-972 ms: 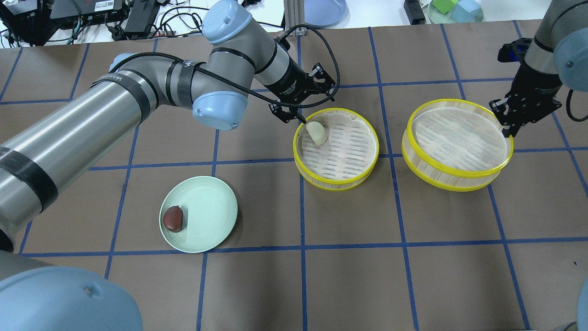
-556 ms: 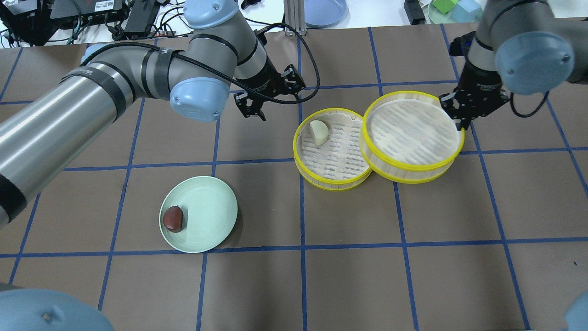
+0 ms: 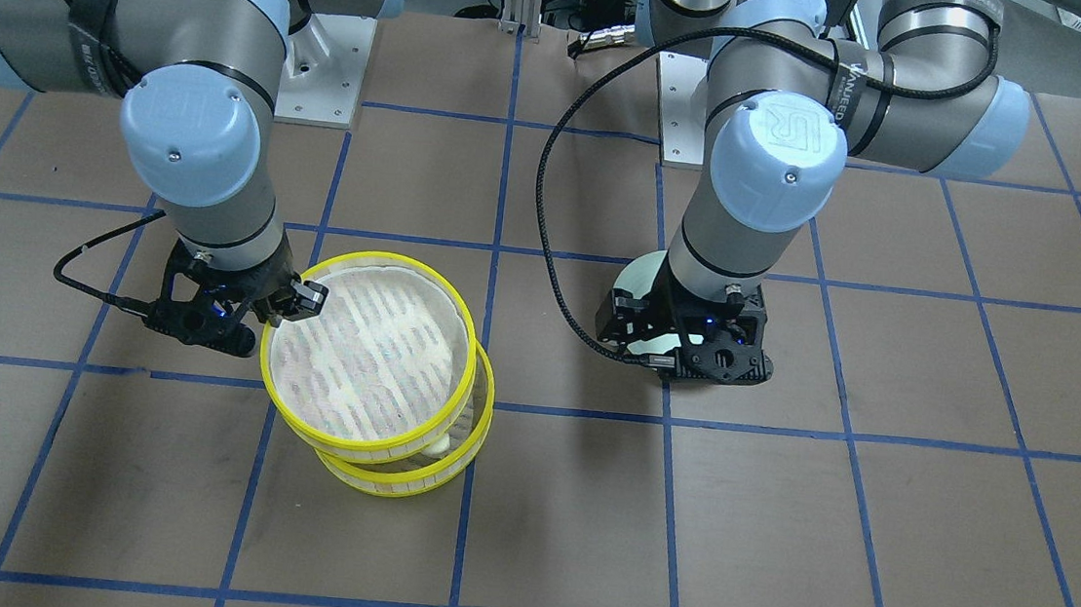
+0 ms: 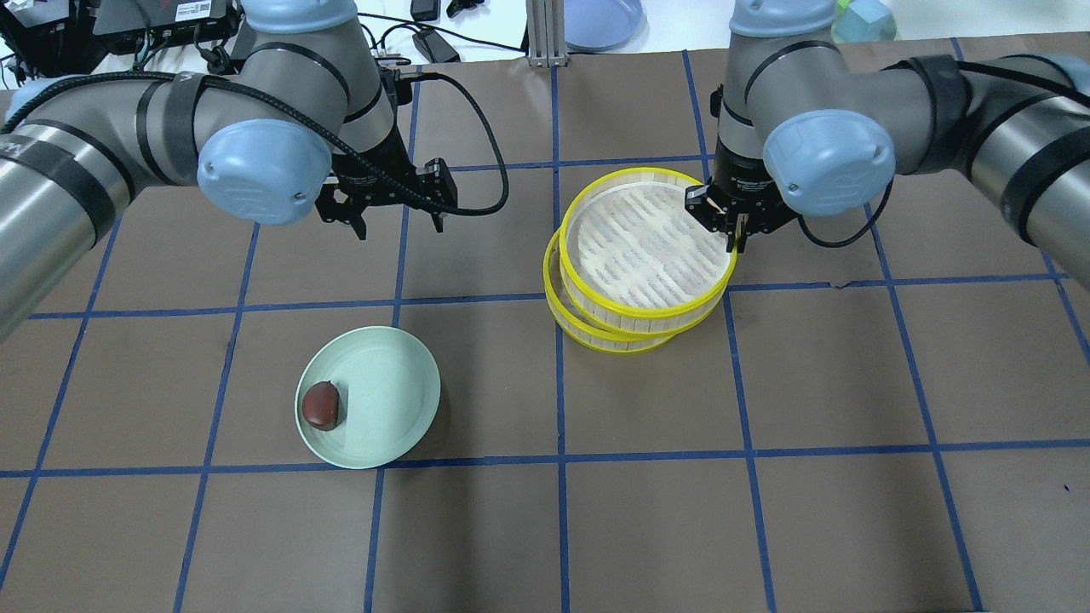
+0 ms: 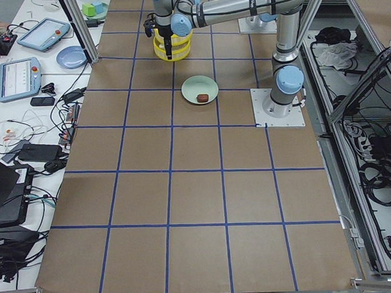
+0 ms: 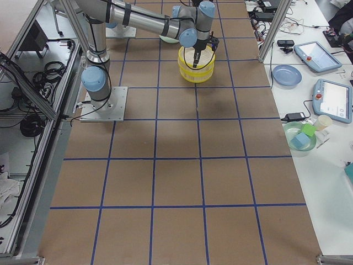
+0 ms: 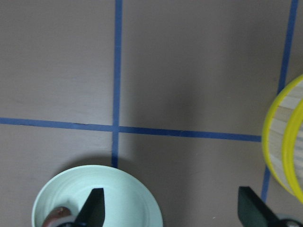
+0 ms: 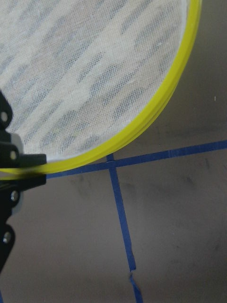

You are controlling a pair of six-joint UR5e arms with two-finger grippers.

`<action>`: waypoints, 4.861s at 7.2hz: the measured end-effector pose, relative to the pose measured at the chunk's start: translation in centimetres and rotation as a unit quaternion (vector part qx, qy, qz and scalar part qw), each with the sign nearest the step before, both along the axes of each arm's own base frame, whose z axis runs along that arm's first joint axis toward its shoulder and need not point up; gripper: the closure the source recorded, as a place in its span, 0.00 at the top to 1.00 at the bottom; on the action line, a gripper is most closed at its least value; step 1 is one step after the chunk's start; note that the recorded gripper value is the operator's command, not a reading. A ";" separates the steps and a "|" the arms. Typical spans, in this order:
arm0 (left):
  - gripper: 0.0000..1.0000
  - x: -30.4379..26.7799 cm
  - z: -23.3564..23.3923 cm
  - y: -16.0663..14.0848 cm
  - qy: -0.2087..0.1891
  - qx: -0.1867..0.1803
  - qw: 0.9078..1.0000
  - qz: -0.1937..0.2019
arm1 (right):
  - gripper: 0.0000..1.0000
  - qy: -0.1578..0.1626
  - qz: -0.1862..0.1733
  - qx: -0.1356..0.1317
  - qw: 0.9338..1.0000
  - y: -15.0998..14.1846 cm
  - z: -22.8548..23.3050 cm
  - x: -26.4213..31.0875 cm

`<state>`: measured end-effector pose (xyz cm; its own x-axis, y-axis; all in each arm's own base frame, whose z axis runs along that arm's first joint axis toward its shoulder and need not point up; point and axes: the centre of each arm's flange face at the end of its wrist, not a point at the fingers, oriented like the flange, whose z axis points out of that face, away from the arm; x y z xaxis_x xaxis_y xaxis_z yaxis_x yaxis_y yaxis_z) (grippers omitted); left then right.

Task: Place buns in different layers of steamer
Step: 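Lower the left gripper onto the brown bun on the plate and grasp it, then lift the brown bun with the left gripper while the right gripper releases the steamer, then carry the brown bun over the top steamer tier and release it with the left gripper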

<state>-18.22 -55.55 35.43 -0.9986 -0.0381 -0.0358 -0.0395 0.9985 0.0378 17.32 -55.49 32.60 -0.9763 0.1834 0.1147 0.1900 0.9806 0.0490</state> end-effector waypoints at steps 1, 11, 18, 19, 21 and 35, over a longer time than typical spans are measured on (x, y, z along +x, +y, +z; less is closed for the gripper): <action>1.00 2.5 -0.4 0.4 -0.011 0.018 0.999 -0.024 | 0.00 -0.001 -0.011 -0.012 1.000 -0.3 -0.3 0.6; 0.94 10.6 -14.8 6.5 -0.013 0.242 0.970 -0.027 | 1.00 0.015 -0.013 0.001 1.000 0.8 -3.3 1.6; 0.00 10.3 -18.1 6.3 -0.007 0.268 0.963 -0.020 | 1.00 0.044 0.020 -0.004 0.999 0.6 -2.2 1.0; 0.00 10.4 -18.2 6.2 -0.006 0.269 0.963 -0.021 | 1.00 0.035 0.020 -0.020 0.999 0.9 0.5 1.1; 0.00 10.1 -17.1 5.5 -0.001 0.253 0.967 -0.019 | 1.00 0.009 0.018 -0.036 0.999 3.0 9.9 1.1; 0.00 -10.5 1.8 -3.7 0.310 -0.013 0.934 0.176 | 1.00 -0.035 0.011 -0.044 0.998 9.7 18.0 0.4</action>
